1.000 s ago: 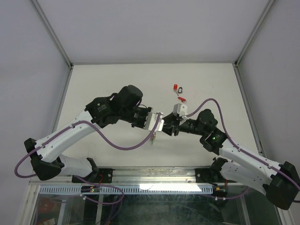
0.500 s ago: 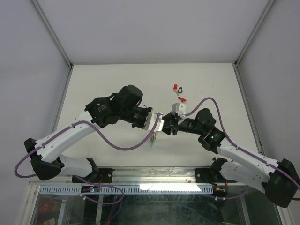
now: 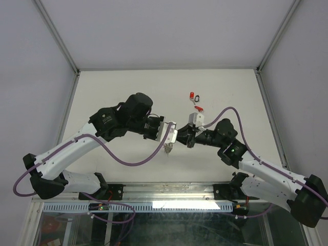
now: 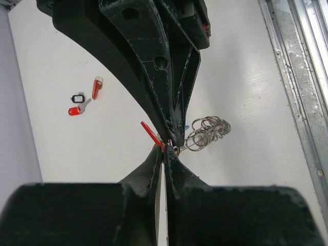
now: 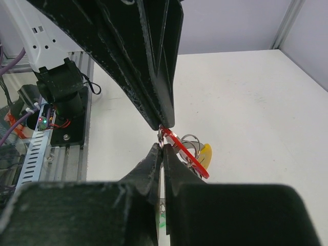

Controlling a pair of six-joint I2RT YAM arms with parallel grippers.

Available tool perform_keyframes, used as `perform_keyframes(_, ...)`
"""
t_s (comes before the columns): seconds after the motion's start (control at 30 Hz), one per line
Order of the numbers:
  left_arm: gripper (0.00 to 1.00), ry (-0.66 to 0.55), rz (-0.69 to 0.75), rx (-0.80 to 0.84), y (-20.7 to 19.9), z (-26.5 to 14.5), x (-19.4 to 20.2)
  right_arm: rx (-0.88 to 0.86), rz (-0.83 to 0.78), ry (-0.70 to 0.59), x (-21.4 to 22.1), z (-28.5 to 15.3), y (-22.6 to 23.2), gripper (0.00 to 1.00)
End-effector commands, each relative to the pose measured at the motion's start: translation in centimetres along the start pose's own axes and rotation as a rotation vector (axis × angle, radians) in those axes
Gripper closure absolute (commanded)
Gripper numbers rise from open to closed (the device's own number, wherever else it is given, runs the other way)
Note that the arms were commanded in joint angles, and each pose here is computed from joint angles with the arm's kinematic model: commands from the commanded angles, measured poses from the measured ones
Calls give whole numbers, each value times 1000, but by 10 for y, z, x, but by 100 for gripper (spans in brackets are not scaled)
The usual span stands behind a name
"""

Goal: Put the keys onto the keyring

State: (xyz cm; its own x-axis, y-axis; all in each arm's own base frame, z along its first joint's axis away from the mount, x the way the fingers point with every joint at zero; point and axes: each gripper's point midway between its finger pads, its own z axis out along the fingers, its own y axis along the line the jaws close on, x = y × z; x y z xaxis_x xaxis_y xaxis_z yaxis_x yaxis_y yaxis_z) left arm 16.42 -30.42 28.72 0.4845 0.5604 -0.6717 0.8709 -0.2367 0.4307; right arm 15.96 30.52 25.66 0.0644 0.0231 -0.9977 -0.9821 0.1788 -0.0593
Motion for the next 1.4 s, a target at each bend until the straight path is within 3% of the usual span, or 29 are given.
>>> perform_keyframes(0.0,100,-85,39,-144,22,-21,-24,-12,-69,-81,-39,-3,4,100)
perform_keyframes(0.83,100,-158,16,-238,23,-36,-32,29,-87,-164,-81,-19,7,100)
perform_keyframes(0.93,100,-203,10,-286,25,-43,-38,47,-94,-176,-85,-22,6,100)
perform_keyframes(1.17,79,-441,-15,-399,19,-65,-64,97,-102,-274,-105,-31,3,100)
perform_keyframes(1.37,75,-593,-58,-408,11,-58,-72,99,-75,-390,-124,-36,6,100)
